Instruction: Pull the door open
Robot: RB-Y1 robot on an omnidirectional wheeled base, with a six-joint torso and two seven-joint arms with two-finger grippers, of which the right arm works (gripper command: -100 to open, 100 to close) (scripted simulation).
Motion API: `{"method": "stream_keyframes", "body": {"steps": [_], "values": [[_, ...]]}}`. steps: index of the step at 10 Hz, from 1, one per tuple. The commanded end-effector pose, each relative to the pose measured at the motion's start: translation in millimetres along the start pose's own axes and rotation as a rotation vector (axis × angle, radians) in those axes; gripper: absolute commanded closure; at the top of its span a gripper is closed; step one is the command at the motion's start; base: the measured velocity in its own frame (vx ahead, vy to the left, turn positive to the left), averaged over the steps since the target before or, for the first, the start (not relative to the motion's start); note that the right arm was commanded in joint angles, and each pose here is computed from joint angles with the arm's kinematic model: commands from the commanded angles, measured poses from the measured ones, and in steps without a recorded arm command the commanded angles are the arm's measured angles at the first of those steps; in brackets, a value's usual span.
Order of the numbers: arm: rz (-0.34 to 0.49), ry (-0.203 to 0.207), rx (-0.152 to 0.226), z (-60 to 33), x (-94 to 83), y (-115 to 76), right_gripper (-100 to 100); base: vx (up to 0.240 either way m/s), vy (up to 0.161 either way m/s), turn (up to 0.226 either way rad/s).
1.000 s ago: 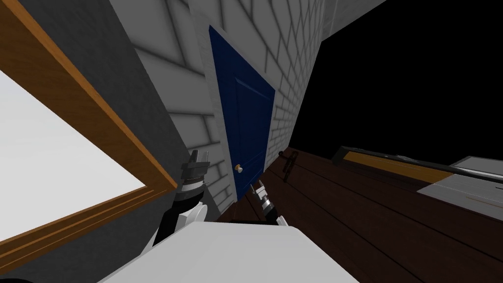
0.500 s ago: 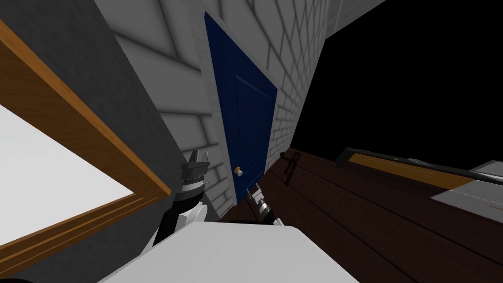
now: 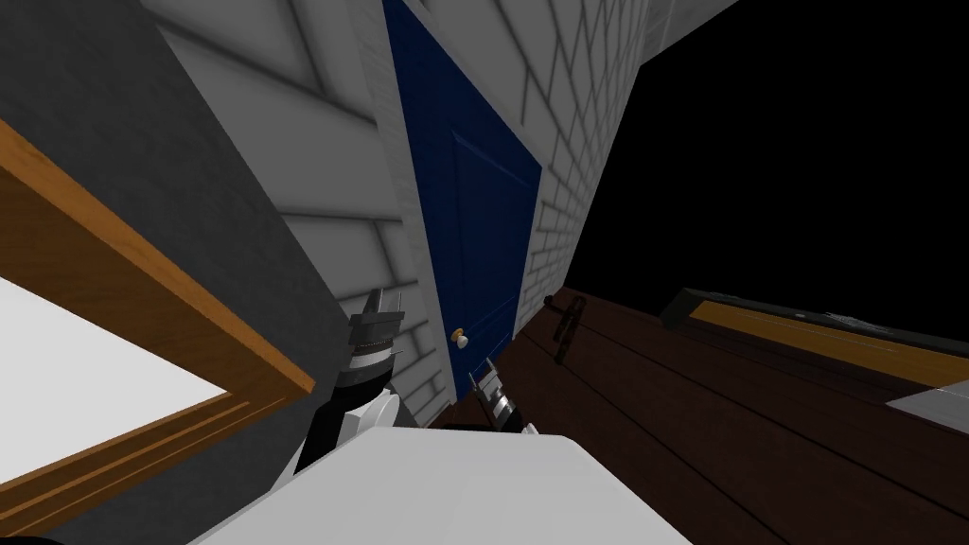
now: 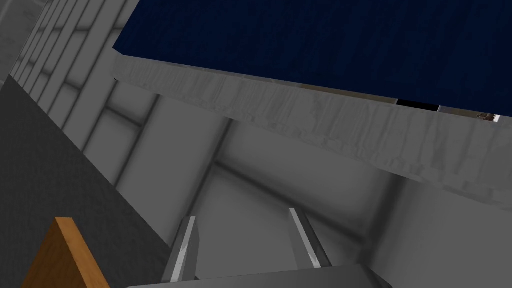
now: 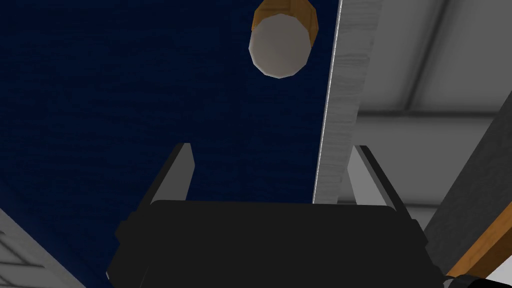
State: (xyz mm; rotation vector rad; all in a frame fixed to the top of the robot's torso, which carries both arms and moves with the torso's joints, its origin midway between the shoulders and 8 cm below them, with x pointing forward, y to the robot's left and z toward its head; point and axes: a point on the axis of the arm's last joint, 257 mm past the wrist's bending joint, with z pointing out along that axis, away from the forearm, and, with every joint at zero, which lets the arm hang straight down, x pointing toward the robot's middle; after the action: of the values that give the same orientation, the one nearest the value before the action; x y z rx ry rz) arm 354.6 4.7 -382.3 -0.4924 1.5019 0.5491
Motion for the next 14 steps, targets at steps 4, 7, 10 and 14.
{"method": "stream_keyframes", "body": {"steps": [4,7,10,14], "values": [[-0.026,0.015,-0.028,0.5,8.2,14.6,-100,0.115,0.038,0.048],[-0.044,0.025,-0.008,-2.7,13.0,-1.3,-100,-0.13,-0.073,0.002],[-0.072,0.04,0.046,-7.1,19.5,-38.0,-100,-0.219,-0.06,0.122],[-0.094,0.048,0.103,-9.4,22.1,-71.5,-100,-0.139,0.002,0.125]]}}
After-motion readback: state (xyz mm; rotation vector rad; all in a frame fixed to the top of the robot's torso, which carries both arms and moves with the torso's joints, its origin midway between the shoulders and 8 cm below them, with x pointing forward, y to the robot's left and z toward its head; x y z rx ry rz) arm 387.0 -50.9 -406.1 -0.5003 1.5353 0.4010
